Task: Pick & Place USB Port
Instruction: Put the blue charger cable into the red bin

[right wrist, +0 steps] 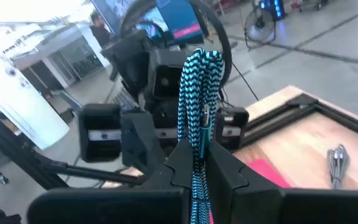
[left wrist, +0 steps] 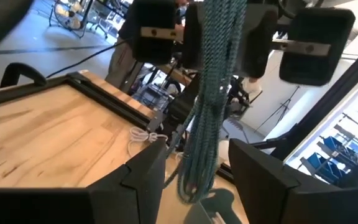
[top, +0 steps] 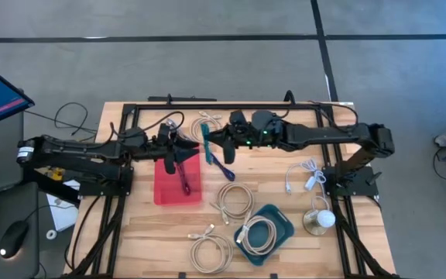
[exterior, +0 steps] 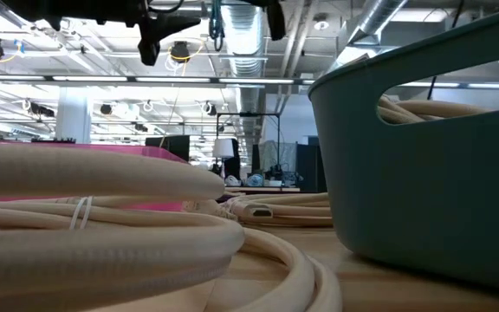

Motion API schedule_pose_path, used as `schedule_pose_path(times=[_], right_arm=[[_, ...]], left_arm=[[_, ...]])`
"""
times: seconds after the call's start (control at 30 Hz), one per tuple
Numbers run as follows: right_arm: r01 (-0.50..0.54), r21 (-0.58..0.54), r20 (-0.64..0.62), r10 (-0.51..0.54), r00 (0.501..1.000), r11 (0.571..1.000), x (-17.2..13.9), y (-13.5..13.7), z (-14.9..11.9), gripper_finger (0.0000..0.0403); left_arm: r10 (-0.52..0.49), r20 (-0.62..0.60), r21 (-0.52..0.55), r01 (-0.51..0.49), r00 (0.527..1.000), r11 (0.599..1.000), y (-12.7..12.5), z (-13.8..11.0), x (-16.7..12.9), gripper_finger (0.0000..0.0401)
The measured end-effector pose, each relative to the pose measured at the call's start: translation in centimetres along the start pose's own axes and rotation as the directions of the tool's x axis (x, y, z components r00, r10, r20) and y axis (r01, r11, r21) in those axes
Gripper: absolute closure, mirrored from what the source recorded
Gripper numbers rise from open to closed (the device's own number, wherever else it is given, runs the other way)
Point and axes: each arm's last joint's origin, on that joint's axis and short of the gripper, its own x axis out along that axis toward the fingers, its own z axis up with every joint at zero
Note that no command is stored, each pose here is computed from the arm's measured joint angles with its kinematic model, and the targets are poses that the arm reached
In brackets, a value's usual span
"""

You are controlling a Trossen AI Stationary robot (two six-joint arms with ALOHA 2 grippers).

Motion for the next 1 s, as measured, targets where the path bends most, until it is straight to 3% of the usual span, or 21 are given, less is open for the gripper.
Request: schedule_pose_path(times=[0.23, 0.5, 0.9, 1.0], right_arm=[[-0.010, -0.052, -0.026, 0.009, 1.000, 0.999, 3.1, 0.5, 0.9, 0.0392], [-0.021, -0.054, -0.052, 0.019, 0.998, 0.998, 4.2, 0.6, 1.1, 0.0392], [-0.018, -0.053, -0.046, 0.016, 0.999, 0.998, 4.0, 0.4, 1.4, 0.0392], [-0.035, -0.052, -0.055, 0.032, 0.998, 0.998, 4.0, 0.4, 1.4, 0.0380]], left_arm=[[-0.009, 0.015, 0.000, 0.009, 1.000, 1.000, -0.1, 0.2, 0.0, 0.0225], [-0.010, 0.018, 0.001, 0.010, 1.000, 1.000, -0.1, 0.2, 0.0, 0.0240], [-0.012, 0.022, 0.001, 0.012, 1.000, 1.000, -0.1, 0.2, 0.0, 0.0364], [-0.013, 0.020, 0.001, 0.013, 1.000, 1.000, -0.1, 0.2, 0.0, 0.0374]])
